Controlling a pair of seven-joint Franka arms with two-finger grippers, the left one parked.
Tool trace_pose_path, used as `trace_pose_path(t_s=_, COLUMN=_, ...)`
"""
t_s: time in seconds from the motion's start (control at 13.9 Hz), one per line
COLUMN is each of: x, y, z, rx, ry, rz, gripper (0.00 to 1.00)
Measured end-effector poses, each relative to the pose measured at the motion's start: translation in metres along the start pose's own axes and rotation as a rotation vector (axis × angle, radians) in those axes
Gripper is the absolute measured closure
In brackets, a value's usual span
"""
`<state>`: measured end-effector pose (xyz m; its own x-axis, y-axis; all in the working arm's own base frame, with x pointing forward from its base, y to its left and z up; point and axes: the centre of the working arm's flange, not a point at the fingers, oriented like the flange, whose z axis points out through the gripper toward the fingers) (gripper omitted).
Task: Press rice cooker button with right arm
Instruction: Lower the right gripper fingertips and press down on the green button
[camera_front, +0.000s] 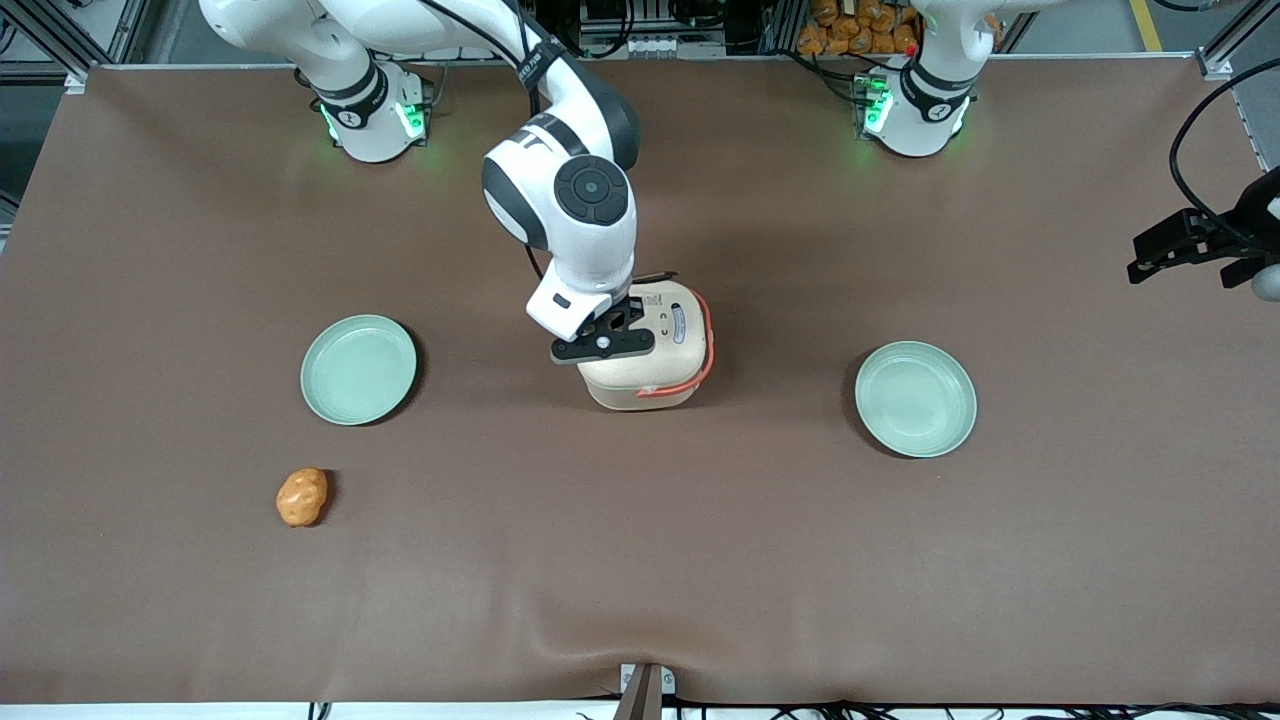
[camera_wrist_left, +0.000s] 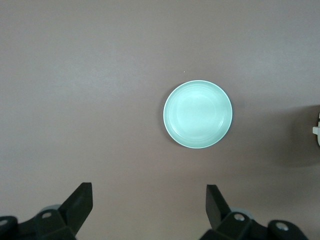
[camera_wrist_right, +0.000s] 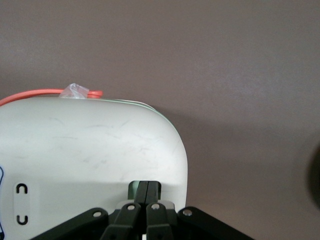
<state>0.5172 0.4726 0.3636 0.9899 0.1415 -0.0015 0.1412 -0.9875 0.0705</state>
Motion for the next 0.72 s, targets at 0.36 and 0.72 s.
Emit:
trace_pose_path(t_s=0.36, x=0.003, y=0.002, z=-0.008, rx=0.007, ry=0.012, rz=0.012, gripper=0.96)
trace_pose_path(t_s=0.72, x=0.013, y=0.047, z=-0.101, rx=0.042, ry=0.077, rz=0.077, gripper=0.60)
